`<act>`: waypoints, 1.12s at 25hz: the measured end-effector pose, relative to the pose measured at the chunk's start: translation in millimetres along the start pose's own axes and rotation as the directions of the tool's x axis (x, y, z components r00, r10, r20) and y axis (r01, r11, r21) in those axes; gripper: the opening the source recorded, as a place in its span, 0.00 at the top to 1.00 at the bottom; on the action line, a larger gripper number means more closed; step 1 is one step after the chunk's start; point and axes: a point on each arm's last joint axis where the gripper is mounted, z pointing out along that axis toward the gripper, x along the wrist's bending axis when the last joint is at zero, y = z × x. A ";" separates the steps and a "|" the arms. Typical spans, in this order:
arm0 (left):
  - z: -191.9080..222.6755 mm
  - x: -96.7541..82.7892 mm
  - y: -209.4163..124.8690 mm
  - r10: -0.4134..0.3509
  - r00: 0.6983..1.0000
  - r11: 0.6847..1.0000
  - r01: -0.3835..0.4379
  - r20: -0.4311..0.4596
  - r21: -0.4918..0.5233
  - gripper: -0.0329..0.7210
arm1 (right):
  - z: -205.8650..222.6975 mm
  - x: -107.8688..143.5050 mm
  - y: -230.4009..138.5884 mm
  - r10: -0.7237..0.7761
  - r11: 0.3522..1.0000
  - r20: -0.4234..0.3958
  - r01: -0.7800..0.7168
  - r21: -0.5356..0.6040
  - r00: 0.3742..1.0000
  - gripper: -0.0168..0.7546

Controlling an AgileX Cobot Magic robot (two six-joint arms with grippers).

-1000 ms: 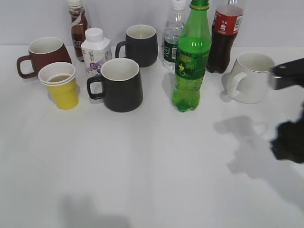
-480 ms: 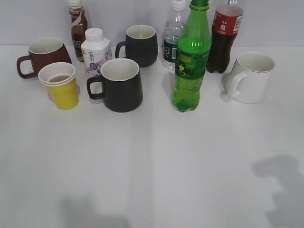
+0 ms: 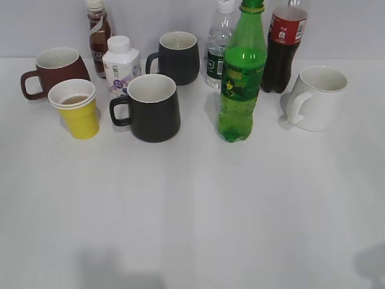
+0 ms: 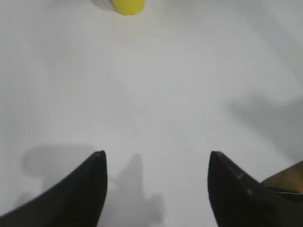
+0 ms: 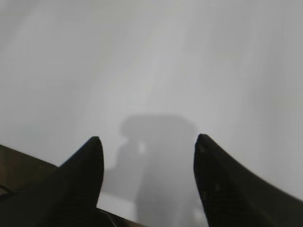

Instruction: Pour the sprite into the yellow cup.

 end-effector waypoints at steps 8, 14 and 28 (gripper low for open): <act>0.0 -0.1 0.0 0.003 1.000 1.000 -0.003 0.001 0.000 0.28 | 0.5 0.5 -0.5 -0.003 1.000 -0.006 0.003 -0.006 1.000 0.40; 0.0 -0.1 0.1 0.003 1.000 1.000 -0.003 0.001 -0.001 0.28 | 0.4 0.7 -0.4 -0.002 1.000 -0.008 0.002 -0.009 1.000 0.40; -16.7 5.1 -11.2 -0.216 0.943 0.973 0.187 -0.252 -0.136 0.28 | -10.1 -4.9 -6.3 0.219 0.974 0.267 -0.194 -0.118 0.939 0.40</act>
